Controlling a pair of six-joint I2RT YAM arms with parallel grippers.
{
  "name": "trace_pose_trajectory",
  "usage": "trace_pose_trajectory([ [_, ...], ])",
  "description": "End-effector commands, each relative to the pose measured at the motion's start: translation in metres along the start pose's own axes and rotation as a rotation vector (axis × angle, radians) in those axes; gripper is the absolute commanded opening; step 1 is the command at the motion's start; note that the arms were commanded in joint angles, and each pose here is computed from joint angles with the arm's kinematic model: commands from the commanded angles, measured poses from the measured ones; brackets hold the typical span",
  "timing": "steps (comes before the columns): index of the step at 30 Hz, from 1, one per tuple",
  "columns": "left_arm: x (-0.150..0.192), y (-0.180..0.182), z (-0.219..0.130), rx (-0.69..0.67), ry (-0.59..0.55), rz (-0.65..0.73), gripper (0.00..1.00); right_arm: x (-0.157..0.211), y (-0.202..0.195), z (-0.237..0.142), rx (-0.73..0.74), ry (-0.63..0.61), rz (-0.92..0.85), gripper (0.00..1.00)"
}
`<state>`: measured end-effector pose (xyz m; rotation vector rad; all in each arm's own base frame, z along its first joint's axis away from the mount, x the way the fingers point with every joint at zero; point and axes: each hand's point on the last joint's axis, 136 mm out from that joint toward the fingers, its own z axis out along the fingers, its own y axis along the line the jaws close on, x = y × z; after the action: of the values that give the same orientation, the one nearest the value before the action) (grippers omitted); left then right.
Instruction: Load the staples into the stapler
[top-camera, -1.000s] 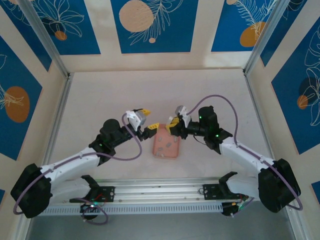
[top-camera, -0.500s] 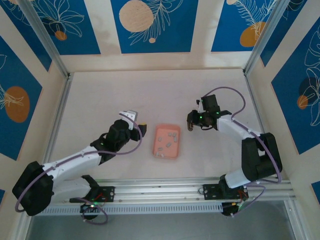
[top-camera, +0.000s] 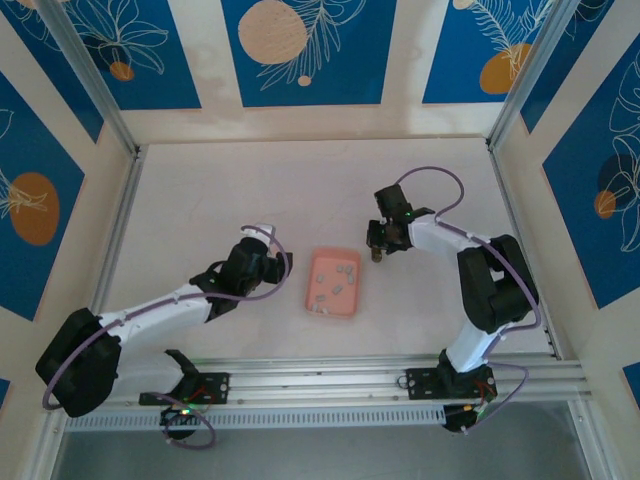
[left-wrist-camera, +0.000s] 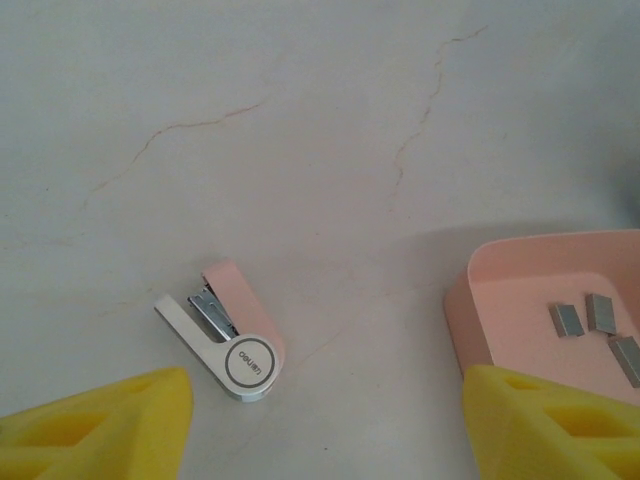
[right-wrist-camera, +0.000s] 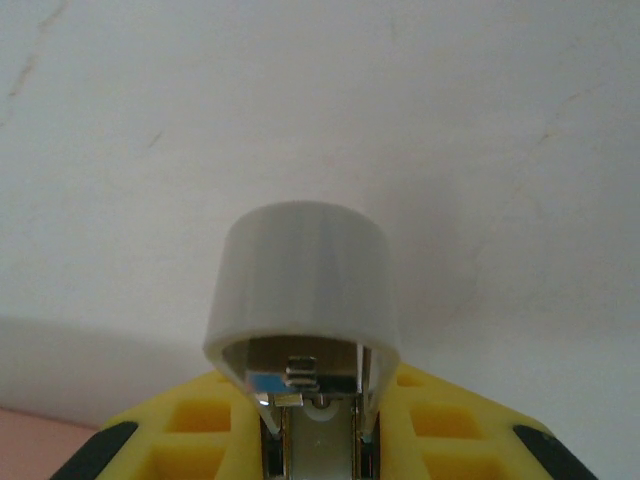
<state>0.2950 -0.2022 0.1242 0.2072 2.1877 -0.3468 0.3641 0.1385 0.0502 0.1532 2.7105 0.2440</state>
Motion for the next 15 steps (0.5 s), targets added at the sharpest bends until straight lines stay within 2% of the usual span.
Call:
trace_pose_trajectory([
  [1, -0.007, 0.005, 0.0, -0.025, -0.001, -0.039, 0.71, -0.007, -0.001, 0.002, 0.041, -0.015, 0.006, 0.22],
  [15, 0.002, 0.015, 0.006, -0.04, 0.045, -0.083, 0.71, 0.001, 0.004, 0.013, 0.029, -0.003, -0.051, 0.29],
])
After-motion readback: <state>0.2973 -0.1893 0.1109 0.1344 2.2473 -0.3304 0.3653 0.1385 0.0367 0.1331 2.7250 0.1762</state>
